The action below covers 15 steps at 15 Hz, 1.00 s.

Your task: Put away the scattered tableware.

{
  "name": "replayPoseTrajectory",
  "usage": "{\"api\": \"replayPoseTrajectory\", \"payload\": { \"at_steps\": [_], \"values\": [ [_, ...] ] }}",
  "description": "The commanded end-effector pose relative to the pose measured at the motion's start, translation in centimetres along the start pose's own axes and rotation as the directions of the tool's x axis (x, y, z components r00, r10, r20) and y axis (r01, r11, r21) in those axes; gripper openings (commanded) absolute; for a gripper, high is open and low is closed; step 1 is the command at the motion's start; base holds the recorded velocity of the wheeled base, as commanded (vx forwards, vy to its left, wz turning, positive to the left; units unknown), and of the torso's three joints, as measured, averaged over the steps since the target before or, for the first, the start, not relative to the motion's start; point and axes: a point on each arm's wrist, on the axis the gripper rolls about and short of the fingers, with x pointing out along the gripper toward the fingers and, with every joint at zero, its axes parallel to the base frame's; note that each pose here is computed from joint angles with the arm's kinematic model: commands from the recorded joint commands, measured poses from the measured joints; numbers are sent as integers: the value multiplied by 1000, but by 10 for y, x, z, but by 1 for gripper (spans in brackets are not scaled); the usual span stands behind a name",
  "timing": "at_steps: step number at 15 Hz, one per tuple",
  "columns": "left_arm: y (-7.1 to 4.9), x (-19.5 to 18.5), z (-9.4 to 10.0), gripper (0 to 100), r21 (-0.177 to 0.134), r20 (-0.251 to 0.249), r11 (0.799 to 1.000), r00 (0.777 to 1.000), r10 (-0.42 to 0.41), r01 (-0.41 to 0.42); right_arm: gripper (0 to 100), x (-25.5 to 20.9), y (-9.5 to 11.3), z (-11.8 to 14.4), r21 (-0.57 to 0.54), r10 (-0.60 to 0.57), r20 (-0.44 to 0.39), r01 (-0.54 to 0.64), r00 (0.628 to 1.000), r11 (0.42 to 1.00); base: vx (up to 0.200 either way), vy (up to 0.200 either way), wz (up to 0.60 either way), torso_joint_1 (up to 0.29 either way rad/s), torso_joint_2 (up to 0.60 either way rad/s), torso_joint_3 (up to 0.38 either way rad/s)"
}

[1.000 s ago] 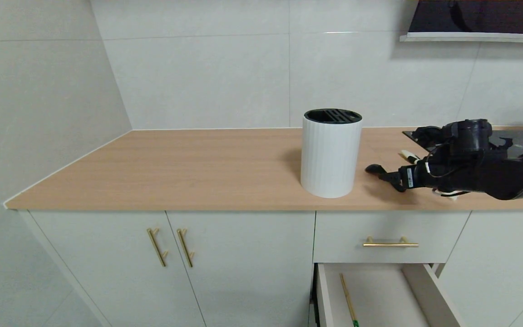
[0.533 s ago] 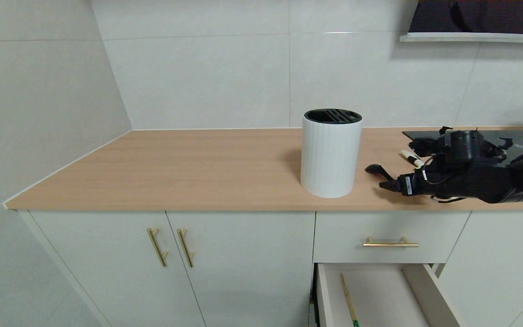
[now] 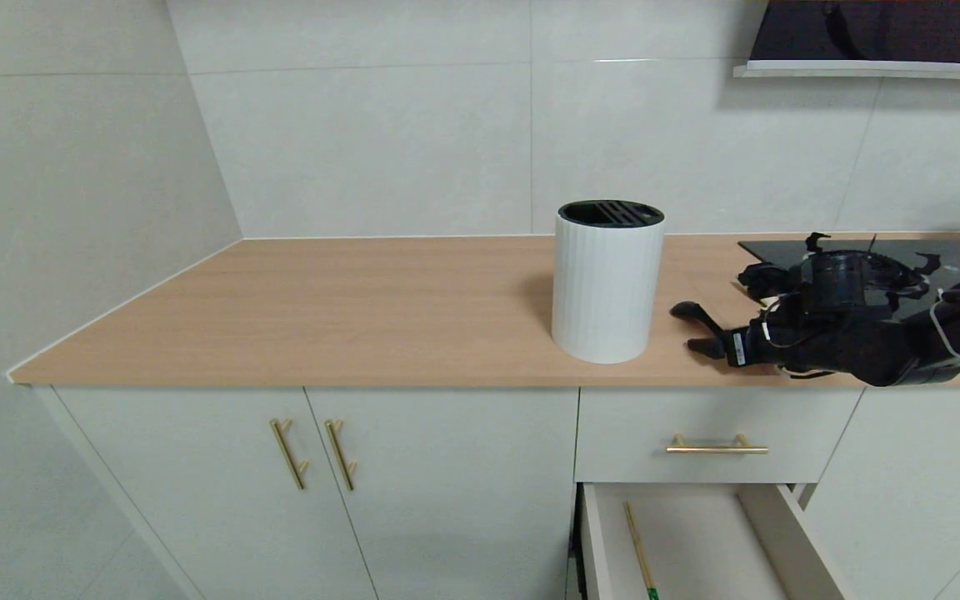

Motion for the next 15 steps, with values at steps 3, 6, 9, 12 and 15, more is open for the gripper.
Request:
{"api": "replayPoseTrajectory", "payload": {
  "at_steps": [3, 6, 9, 12, 15],
  "values": [
    [0, 0, 0, 100, 0, -2, 1000, 1000, 0, 0, 0, 3, 0, -2, 5, 0, -9, 0, 1000, 1000, 0, 0, 0, 0, 0, 0],
    [0, 0, 0, 100, 0, -2, 1000, 1000, 0, 0, 0, 4, 2, 1, 4, 4, 1, -4, 1000, 1000, 0, 0, 0, 0, 0, 0],
    [0, 0, 0, 100, 0, -2, 1000, 1000, 0, 0, 0, 4, 2, 3, 15, 0, 5, 0, 1000, 1000, 0, 0, 0, 0, 0, 0],
    [0, 0, 0, 100, 0, -2, 1000, 1000, 0, 0, 0, -1, 4, 11, 55, -47, 18, 46, 999, 997, 0, 0, 0, 0, 0, 0],
    [0, 0, 0, 100, 0, -2, 1000, 1000, 0, 0, 0, -41, 17, 31, 152, -71, -1, 70, 997, 986, 0, 0, 0, 0, 0, 0]
  ]
}}
